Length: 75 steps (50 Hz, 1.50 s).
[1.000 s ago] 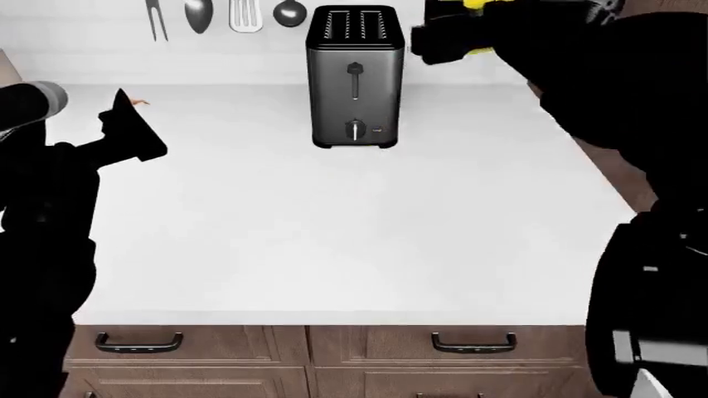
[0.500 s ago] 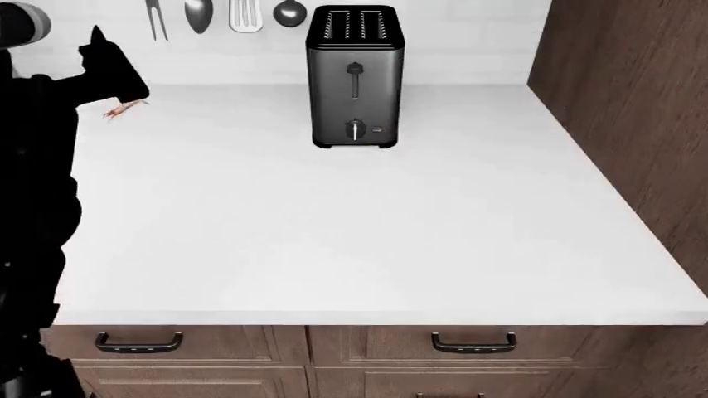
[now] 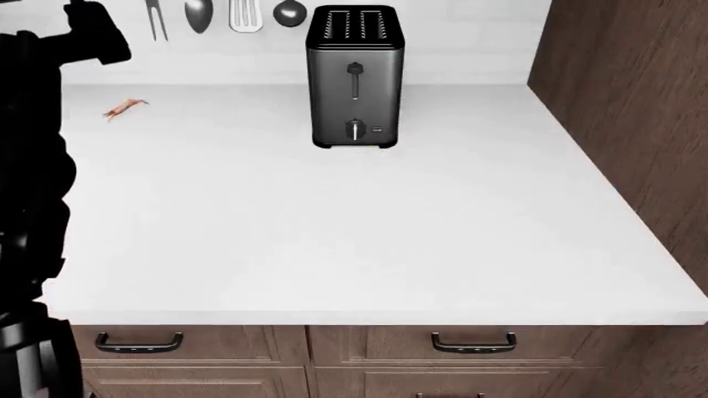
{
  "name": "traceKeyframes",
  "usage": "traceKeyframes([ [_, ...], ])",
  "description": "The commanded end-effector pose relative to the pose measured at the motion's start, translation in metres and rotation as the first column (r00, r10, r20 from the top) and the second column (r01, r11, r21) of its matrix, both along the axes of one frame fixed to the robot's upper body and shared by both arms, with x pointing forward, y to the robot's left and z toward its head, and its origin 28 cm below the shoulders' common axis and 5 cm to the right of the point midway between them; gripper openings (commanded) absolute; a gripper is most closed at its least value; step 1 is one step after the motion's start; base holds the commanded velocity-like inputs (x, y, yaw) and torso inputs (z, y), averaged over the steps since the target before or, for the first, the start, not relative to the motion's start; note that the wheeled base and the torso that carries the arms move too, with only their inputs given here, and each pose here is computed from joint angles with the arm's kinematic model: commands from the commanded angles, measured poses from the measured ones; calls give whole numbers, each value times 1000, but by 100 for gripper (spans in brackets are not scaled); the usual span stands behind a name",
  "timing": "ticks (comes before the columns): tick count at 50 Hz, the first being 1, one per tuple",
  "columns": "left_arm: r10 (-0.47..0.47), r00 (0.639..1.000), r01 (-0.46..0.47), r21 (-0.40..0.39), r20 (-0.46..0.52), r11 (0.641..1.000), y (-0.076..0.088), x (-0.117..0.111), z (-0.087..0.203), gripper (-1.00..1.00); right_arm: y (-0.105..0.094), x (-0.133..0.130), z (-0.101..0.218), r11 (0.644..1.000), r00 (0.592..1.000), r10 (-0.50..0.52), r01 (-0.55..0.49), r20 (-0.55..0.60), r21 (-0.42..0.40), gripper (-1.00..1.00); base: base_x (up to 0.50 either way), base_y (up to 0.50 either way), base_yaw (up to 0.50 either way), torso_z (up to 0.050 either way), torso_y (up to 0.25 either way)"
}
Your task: Pick the cans from the counter and place them in their designated side in the cabinet.
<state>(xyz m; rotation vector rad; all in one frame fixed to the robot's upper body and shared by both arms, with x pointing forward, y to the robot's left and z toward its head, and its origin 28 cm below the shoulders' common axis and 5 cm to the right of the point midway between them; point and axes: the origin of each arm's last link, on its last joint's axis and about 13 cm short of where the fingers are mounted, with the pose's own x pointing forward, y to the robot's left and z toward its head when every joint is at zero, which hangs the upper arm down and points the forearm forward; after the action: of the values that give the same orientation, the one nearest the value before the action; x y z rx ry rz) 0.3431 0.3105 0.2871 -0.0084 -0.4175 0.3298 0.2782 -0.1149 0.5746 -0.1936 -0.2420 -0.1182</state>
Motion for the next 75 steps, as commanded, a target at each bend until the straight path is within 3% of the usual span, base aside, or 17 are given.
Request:
traceKeyframes([
  [1,34,999,-34,38,14,999,3,3,1,100,-1,-5,3,1000,1000,3,-4,-18,-19,-100,0,0,0,0,10],
  [16,24,999,-22,68,-28,997,3,3,2,100,-1,-5,3,1000,1000,3,-4,-18,-19,-100,22,0,0,0,0],
  [23,-126,973,158,159,-192,975,4,2,3,100,-1,-5,3,1000,1000,3,-4,-18,-19,-100,174,0,0,0,0],
  [29,-199,951,246,191,-238,950,5,2,3,100,-1,-5,3,1000,1000,3,-4,-18,-19,-100,173,0,0,0,2],
  [75,-175,959,221,198,-224,955,5,2,3,100,-1,-5,3,1000,1000,3,-4,-18,-19,-100,91,40,0,0,1],
])
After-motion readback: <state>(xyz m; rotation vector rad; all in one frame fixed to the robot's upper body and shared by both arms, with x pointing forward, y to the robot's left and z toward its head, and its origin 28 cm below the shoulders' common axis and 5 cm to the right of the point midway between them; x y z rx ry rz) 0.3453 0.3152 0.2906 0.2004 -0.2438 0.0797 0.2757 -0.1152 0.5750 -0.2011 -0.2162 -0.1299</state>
